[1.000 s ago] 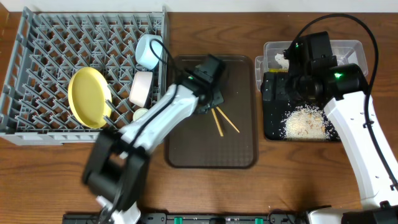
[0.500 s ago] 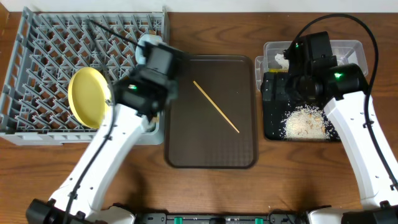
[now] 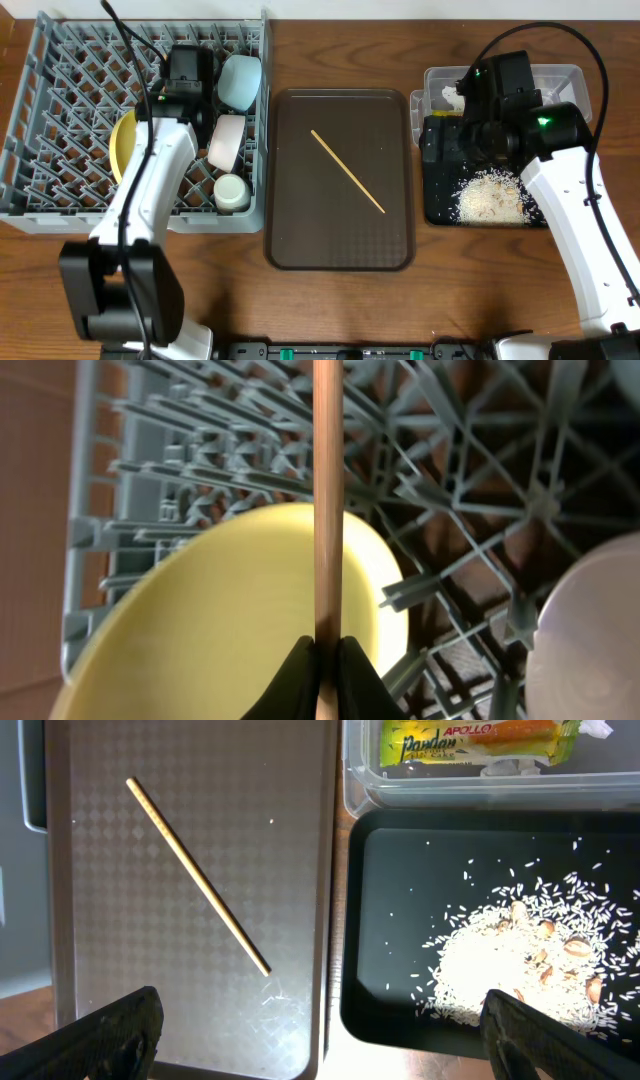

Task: Sort waste into correct bins and load items into the dishwasher
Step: 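Carry the chopstick to the rack and insert it upright, then release the chopstick and move the left gripper to the second chopstick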

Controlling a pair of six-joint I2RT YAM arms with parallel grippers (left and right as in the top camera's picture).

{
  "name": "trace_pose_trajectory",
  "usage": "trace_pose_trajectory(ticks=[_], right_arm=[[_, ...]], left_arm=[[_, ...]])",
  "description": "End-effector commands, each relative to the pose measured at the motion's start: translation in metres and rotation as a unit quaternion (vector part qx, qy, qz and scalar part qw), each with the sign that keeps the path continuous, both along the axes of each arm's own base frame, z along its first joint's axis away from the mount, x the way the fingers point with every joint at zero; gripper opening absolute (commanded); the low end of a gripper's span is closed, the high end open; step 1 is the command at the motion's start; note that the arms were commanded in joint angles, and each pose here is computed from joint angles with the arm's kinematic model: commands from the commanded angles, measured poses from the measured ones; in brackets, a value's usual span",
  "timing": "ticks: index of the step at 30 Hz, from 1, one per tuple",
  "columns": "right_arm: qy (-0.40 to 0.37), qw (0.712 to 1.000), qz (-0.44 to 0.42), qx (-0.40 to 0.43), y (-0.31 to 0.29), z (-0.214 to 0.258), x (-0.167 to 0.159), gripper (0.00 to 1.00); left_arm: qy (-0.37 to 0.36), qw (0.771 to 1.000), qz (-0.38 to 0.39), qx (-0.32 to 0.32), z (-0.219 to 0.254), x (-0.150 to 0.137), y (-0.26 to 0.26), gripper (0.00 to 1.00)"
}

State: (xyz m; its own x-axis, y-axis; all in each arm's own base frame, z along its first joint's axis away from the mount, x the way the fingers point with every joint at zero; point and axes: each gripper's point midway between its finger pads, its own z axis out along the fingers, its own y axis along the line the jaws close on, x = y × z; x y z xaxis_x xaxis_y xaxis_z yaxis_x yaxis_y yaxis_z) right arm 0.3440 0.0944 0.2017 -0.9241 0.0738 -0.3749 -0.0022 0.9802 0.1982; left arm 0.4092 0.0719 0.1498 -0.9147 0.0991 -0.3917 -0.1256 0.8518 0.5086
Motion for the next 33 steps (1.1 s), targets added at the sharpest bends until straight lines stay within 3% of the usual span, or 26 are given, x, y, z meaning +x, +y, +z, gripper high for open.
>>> trace_pose_trajectory(ticks=[1,4,12,16,19,20,23,26,29,32,33], right_arm=[[0.0,1.0,-0.001,-0.006,-0.003,-0.001,0.001,0.99],[0.0,1.0,-0.001,-0.006,-0.003,-0.001,0.001,0.99],[0.0,1.0,-0.001,-0.006,-0.003,-0.001,0.001,0.99],[0.0,1.0,-0.001,-0.006,-0.003,-0.001,0.001,0.99],[0.0,1.0,-0.001,-0.006,-0.003,-0.001,0.001,0.99],[0.0,1.0,-0.001,-0.006,-0.003,-0.001,0.001,0.99],[0.0,1.0,-0.001,-0.006,-0.003,-0.001,0.001,0.99],[0.0,1.0,-0.001,-0.006,-0.003,-0.001,0.001,0.99],[0.0,1.0,-0.001,-0.006,-0.003,-0.001,0.001,0.99],[0.0,1.0,-0.001,-0.006,-0.003,-0.001,0.001,0.99],[0.0,1.0,-0.001,-0.006,-0.003,-0.001,0.001,0.99]], left_arm=[[0.012,0.999,-0.046,-0.001,0.0,0.007,-0.01,0.15],[-0.003,0.999,-0.053,-0.001,0.007,0.012,-0.016,0.33],[-0.078,0.996,-0.042,-0.025,0.051,0.011,-0.034,0.36],[-0.14,0.98,-0.053,-0.132,0.08,0.004,-0.075,0.36],[-0.139,0.944,-0.121,-0.276,0.089,-0.004,-0.141,0.35],[-0.133,0.934,-0.131,-0.306,0.089,-0.007,-0.157,0.3],[-0.11,0.925,-0.118,-0.345,0.073,-0.014,-0.19,0.31],[-0.076,0.921,-0.088,-0.371,0.045,-0.018,-0.222,0.45],[-0.048,0.916,-0.078,-0.39,0.016,-0.015,-0.254,0.49],[-0.029,0.903,-0.104,-0.415,-0.009,-0.007,-0.291,0.77],[-0.025,0.901,-0.093,-0.423,-0.02,-0.004,-0.3,0.81]])
